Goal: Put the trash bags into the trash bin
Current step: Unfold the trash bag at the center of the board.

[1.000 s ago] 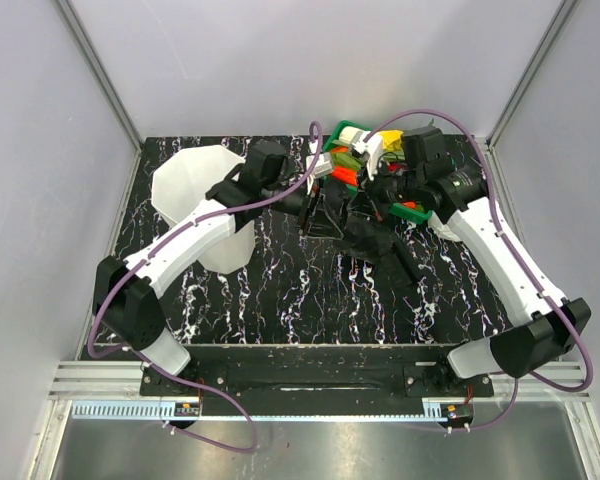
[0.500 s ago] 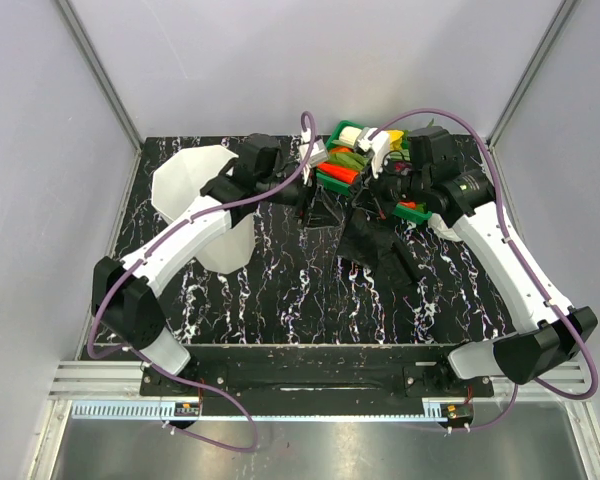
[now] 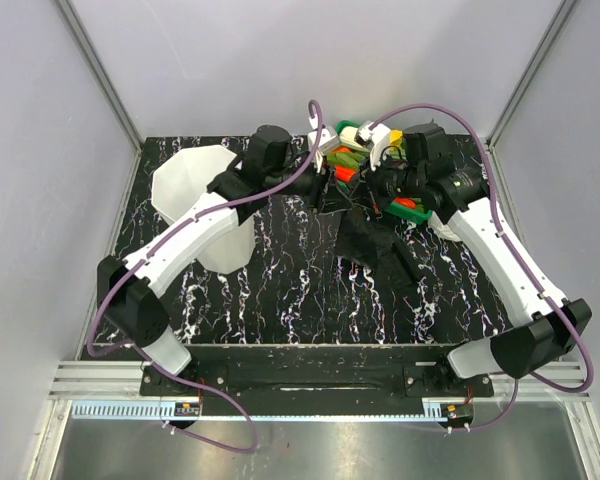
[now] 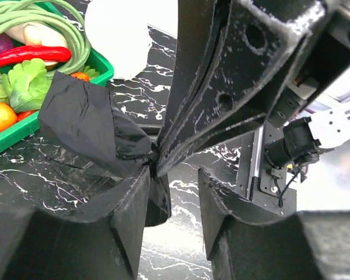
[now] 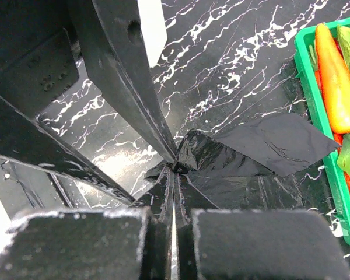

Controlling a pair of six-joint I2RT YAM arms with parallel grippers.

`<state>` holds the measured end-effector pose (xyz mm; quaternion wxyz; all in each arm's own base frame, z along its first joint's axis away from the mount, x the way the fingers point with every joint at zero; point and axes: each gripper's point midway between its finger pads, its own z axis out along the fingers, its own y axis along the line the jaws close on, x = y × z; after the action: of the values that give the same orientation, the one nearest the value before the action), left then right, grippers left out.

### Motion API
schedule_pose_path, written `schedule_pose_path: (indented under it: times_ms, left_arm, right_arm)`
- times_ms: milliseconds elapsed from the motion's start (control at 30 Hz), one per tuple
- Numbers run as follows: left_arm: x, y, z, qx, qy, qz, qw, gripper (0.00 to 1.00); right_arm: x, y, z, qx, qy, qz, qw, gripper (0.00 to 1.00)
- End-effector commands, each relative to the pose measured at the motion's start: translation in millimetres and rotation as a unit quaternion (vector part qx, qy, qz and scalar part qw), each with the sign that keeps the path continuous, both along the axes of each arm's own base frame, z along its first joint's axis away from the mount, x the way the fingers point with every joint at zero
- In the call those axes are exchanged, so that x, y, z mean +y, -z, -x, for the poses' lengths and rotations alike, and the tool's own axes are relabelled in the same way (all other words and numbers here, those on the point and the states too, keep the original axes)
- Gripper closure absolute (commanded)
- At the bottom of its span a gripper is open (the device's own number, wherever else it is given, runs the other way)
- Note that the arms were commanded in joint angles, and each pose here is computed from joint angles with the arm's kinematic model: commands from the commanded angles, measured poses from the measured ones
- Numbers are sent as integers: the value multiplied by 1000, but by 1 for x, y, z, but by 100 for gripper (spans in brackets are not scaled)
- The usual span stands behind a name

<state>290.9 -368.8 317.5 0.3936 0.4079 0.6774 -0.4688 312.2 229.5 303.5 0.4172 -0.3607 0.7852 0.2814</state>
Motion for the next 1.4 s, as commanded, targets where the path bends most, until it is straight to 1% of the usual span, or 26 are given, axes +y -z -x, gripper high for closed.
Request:
schedule_pose_path:
  times_ms: [0,67,300,467,533,733,833,867,1133,1167,1367]
  left_arm:
    - [-7,-11,-18,-27,-42,-1,999,58]
    - [-5,-10,-21,-33,-49,-7,998,61]
    - [-1,-9,-23,-50,-57,-17,997,55]
    - [0,-11,-21,-57,-51,-16,997,56]
    - [-1,-10,-20,-55,-46,-16,997,61]
    - [-4,-8,-16,-48,-30,-12,998,82]
    - [-6,-9,-16,-48,-27,-10,998,97]
    - [-5,-10,-16,-48,-27,-10,998,100]
    - [0,-11,-13,-55,-27,-16,998,100]
    - [3,-12,-15,-67,-27,-18,997,100]
    - [26,-17,-32,-70,-57,-14,996,100]
  right_arm:
    - [5,-15,-8,-14,15,-22,1000,100]
    - [5,-16,-6,-14,15,-24,1000,100]
    - [4,-15,-6,-12,15,-24,1000,100]
    - [3,-15,-6,-11,15,-25,999,100]
    - [3,-16,-6,-10,14,-28,999,100]
    - [2,-15,-6,-9,14,-28,999,100]
    - [3,-14,-4,-6,11,-29,999,100]
    - [3,-13,-4,-5,10,-29,1000,100]
    - [-6,-11,-3,-16,17,-17,1000,100]
    - [-7,-11,-3,-20,17,-14,1000,100]
    - [-22,-11,0,-29,25,1,999,100]
